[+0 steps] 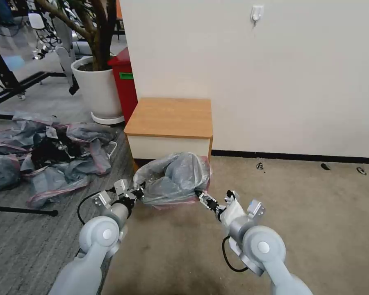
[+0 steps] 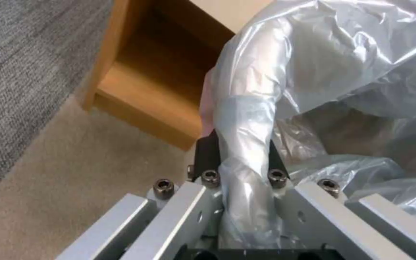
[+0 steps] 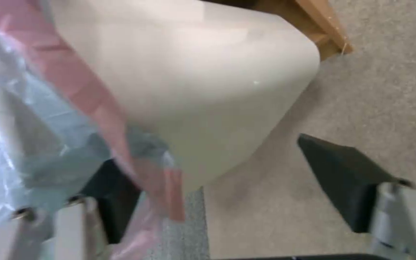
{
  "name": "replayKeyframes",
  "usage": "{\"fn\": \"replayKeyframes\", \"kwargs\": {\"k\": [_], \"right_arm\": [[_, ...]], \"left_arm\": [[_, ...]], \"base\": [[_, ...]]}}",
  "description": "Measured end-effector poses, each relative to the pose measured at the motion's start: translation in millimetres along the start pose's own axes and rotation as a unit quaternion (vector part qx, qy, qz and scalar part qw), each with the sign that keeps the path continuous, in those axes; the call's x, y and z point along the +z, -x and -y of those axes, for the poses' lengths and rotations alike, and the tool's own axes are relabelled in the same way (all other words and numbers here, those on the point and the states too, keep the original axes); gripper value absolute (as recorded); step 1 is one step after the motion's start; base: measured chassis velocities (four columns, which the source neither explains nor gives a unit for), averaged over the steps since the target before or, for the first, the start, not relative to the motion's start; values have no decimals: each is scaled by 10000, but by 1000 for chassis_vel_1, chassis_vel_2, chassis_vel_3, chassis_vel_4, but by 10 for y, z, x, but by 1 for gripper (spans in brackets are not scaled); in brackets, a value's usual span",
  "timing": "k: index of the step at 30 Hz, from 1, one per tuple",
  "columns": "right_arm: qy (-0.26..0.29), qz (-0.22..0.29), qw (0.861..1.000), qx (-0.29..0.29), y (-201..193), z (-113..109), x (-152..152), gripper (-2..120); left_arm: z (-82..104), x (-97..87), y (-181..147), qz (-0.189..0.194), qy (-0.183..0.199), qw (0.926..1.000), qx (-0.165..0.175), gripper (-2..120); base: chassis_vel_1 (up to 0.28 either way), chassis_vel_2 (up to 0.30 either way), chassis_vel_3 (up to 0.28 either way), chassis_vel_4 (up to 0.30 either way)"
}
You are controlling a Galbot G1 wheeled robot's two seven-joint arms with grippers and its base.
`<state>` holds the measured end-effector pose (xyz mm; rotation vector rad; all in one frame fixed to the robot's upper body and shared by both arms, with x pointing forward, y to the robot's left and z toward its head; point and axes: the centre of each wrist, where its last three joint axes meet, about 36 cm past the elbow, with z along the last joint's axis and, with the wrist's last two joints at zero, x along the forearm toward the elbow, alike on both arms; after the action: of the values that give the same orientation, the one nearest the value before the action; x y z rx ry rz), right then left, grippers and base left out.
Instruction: Pick up the garbage bag from the table and place it over the trash can.
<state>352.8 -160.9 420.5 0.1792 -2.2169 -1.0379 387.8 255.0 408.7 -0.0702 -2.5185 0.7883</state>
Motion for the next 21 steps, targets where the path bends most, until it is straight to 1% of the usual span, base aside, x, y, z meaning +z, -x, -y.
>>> {"fn": "replayKeyframes", "kwargs": {"k": [1,2,3,4,6,12,14,18,20,21], "right_arm": [[-6,2,10000,1,-13,-4,3,87],[-6,2,10000,1,-13,-4,3,87],[-16,12,10000,-20,-37,-18,5,91],[-39,21,10000,-45,-71,-33,7,96],[-99,30,9999,-127,-141,-53,17,100],[-219,-1,9992,-326,-253,-56,15,100],[-305,2,9986,-429,-294,-17,-26,100],[-447,62,9979,-469,-320,41,-98,100],[-695,119,9963,-493,-338,103,-175,100],[-695,119,9963,-493,-338,103,-175,100]], "left_arm": [[-6,-7,1,4,12,10000,-7,2],[-6,-7,1,4,12,10000,-7,2],[-17,-14,5,4,31,10000,-21,2],[-35,-28,13,4,65,10000,-45,2],[-74,-53,27,1,130,9999,-93,2],[-144,-121,32,3,270,9995,-143,2],[-197,-176,14,-11,388,9992,-125,2],[-261,-231,-16,-28,481,9988,-100,2],[-333,-286,-61,-53,576,9983,-61,2],[-333,-286,-61,-53,576,9983,-61,2]], "base": [[0,0,0,0],[0,0,0,0],[0,0,0,0],[0,0,0,0],[0,0,0,0],[0,0,0,0],[0,0,0,0],[0,0,0,0],[0,0,0,0],[0,0,0,0]]}}
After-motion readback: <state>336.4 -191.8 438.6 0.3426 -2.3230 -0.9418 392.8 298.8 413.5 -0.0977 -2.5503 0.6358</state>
